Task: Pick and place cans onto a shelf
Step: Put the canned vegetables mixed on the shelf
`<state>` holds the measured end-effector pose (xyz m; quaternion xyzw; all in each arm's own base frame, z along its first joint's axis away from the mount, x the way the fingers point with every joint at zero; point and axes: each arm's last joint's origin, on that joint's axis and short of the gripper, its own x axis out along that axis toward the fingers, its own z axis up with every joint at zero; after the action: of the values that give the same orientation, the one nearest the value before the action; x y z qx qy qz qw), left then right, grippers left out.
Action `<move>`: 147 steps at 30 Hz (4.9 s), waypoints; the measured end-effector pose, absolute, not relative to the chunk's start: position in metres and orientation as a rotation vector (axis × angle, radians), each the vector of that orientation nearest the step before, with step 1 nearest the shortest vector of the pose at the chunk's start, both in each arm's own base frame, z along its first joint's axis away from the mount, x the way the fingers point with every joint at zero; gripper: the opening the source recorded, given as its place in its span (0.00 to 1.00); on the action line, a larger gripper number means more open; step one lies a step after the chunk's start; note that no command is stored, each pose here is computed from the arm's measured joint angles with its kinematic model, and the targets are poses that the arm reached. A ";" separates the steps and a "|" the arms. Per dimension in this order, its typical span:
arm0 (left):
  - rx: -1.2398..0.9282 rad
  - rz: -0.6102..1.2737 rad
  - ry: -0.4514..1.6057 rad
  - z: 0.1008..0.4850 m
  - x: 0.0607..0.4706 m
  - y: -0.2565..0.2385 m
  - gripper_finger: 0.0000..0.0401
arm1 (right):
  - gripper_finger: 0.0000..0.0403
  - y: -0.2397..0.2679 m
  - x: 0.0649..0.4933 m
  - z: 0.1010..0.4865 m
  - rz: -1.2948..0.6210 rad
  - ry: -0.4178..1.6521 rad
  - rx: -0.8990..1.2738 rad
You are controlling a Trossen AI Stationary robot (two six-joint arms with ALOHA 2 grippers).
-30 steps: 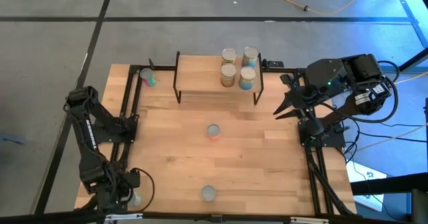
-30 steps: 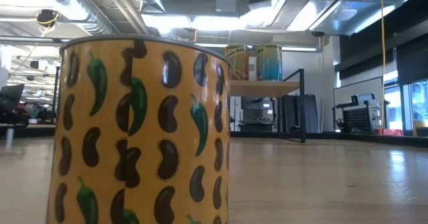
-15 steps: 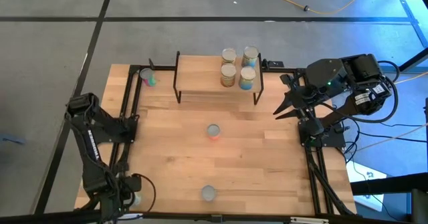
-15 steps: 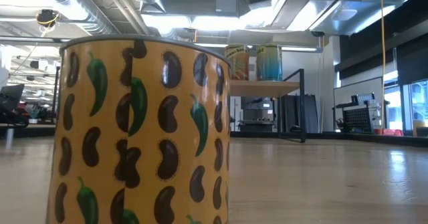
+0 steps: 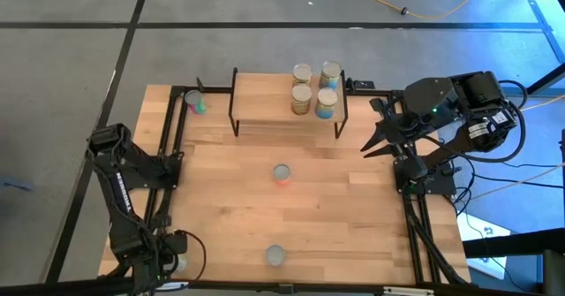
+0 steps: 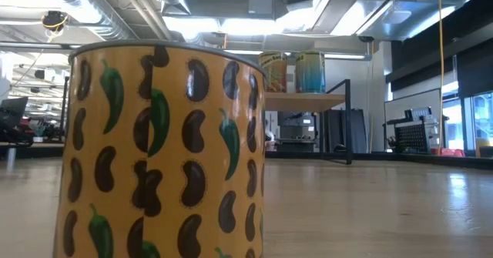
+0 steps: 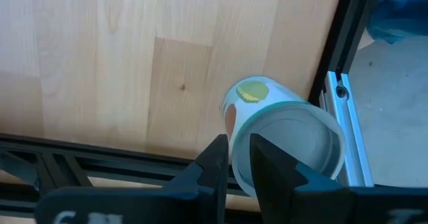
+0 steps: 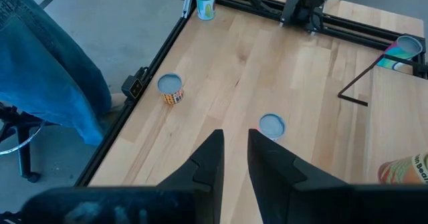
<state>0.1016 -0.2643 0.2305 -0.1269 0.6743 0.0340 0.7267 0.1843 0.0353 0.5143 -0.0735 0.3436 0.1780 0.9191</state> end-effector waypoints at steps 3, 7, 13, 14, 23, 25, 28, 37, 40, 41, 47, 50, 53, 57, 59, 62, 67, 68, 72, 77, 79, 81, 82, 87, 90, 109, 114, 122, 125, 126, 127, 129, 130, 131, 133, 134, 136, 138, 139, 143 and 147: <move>-0.280 0.075 1.486 0.231 0.102 -0.264 0.14 | 0.17 0.035 0.184 0.514 0.366 0.706 -0.151; -0.276 0.071 1.487 0.230 0.100 -0.265 0.14 | 0.17 0.035 0.184 0.514 0.366 0.707 -0.151; -0.284 0.069 1.497 0.216 0.099 -0.263 0.14 | 0.17 0.035 0.184 0.514 0.366 0.707 -0.151; -0.279 0.074 1.498 0.215 0.099 -0.262 0.14 | 0.17 0.035 0.184 0.514 0.366 0.707 -0.152; -0.281 0.067 1.510 0.213 0.100 -0.260 0.07 | 0.17 0.035 0.184 0.514 0.366 0.707 -0.151; -0.294 0.071 1.522 0.213 0.102 -0.260 0.02 | 0.17 0.035 0.184 0.514 0.366 0.707 -0.151; -0.317 0.087 1.527 0.213 0.107 -0.257 0.01 | 0.17 0.035 0.184 0.514 0.366 0.707 -0.152; -0.423 0.055 1.442 0.241 0.133 -0.228 0.01 | 0.17 0.035 0.184 0.514 0.366 0.706 -0.152; -0.476 0.049 1.367 0.259 0.142 -0.209 0.00 | 0.17 0.035 0.184 0.514 0.366 0.706 -0.152; -0.494 0.046 1.344 0.264 0.145 -0.202 0.00 | 0.17 0.035 0.184 0.514 0.366 0.706 -0.152; -0.656 0.159 1.237 0.292 0.161 -0.146 0.00 | 0.17 0.035 0.184 0.514 0.367 0.706 -0.155; -0.688 0.217 1.183 0.304 0.169 -0.118 0.00 | 0.17 0.035 0.184 0.514 0.367 0.706 -0.155; -0.677 0.263 1.098 0.325 0.177 -0.092 0.00 | 0.17 0.035 0.184 0.514 0.367 0.706 -0.155; -0.640 0.354 0.989 0.360 0.184 -0.059 0.00 | 0.17 0.035 0.184 0.514 0.367 0.706 -0.156; -0.630 0.423 0.928 0.376 0.187 -0.043 0.00 | 0.17 0.035 0.184 0.514 0.366 0.706 -0.156; -0.610 0.496 0.850 0.399 0.192 -0.021 0.00 | 0.17 0.035 0.184 0.514 0.343 0.708 -0.166; -0.550 0.520 0.764 0.434 0.201 0.015 0.00 | 0.17 0.033 0.185 0.514 0.291 0.711 -0.186; -0.533 0.521 0.752 0.440 0.203 0.022 0.00 | 0.17 0.033 0.185 0.514 0.287 0.711 -0.187; -0.477 0.554 0.720 0.461 0.211 0.054 0.00 | 0.17 0.033 0.185 0.514 0.284 0.711 -0.188; -0.408 0.586 0.747 0.466 0.229 0.098 0.00 | 0.17 0.033 0.185 0.514 0.285 0.711 -0.188; -0.414 0.546 0.780 0.461 0.238 0.117 0.00 | 0.17 0.033 0.185 0.514 0.285 0.711 -0.188; -0.417 0.517 0.810 0.455 0.245 0.136 0.00 | 0.17 0.033 0.185 0.514 0.284 0.711 -0.187; -0.409 0.507 0.827 0.452 0.249 0.145 0.00 | 0.17 0.033 0.185 0.514 0.284 0.711 -0.187; -0.412 0.540 0.881 0.435 0.260 0.194 0.00 | 0.17 0.033 0.185 0.514 0.284 0.711 -0.187; -0.434 0.557 0.954 0.420 0.262 0.218 0.00 | 0.17 0.033 0.185 0.514 0.284 0.711 -0.187; -0.438 0.481 1.244 0.369 0.274 0.251 0.01 | 0.17 0.033 0.185 0.514 0.284 0.710 -0.188; -0.382 0.526 1.258 0.367 0.275 0.253 0.07 | 0.17 0.033 0.185 0.514 0.284 0.710 -0.188; -0.367 0.532 1.257 0.367 0.277 0.253 0.13 | 0.17 0.033 0.185 0.514 0.284 0.710 -0.188; -0.361 0.524 1.256 0.369 0.279 0.250 0.13 | 0.17 0.033 0.185 0.514 0.284 0.710 -0.188; -0.357 0.523 1.250 0.371 0.280 0.248 0.13 | 0.17 0.033 0.185 0.514 0.284 0.710 -0.188; -0.347 0.524 1.240 0.374 0.282 0.246 0.12 | 0.17 0.033 0.185 0.514 0.284 0.710 -0.188; -0.315 0.514 1.222 0.381 0.285 0.240 0.12 | 0.17 0.033 0.185 0.514 0.284 0.710 -0.187; -0.282 0.511 1.214 0.385 0.287 0.237 0.11 | 0.17 0.033 0.185 0.514 0.284 0.710 -0.188; -0.245 0.517 1.206 0.391 0.289 0.233 0.11 | 0.17 0.033 0.185 0.514 0.284 0.710 -0.188; -0.168 0.539 1.198 0.403 0.290 0.224 0.09 | 0.17 0.033 0.185 0.514 0.284 0.710 -0.187; -0.142 0.550 1.201 0.407 0.290 0.220 0.08 | 0.17 0.033 0.185 0.514 0.284 0.710 -0.188; -0.117 0.559 1.226 0.410 0.288 0.211 0.04 | 0.17 0.033 0.185 0.514 0.283 0.709 -0.187; -0.148 0.582 1.218 0.411 0.286 0.204 0.01 | 0.17 0.033 0.185 0.514 0.284 0.709 -0.188; -0.180 0.599 1.202 0.413 0.285 0.199 0.01 | 0.17 0.033 0.185 0.514 0.283 0.709 -0.188; -0.233 0.605 1.207 0.409 0.285 0.188 0.00 | 0.17 0.033 0.185 0.514 0.283 0.709 -0.188; -0.294 0.576 1.256 0.393 0.289 0.187 0.00 | 0.17 0.033 0.185 0.514 0.283 0.709 -0.188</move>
<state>0.2892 0.1873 0.3932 -0.1351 0.5770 0.2648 0.7607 0.1849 0.0328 0.5142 -0.0914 0.3457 0.1379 0.9237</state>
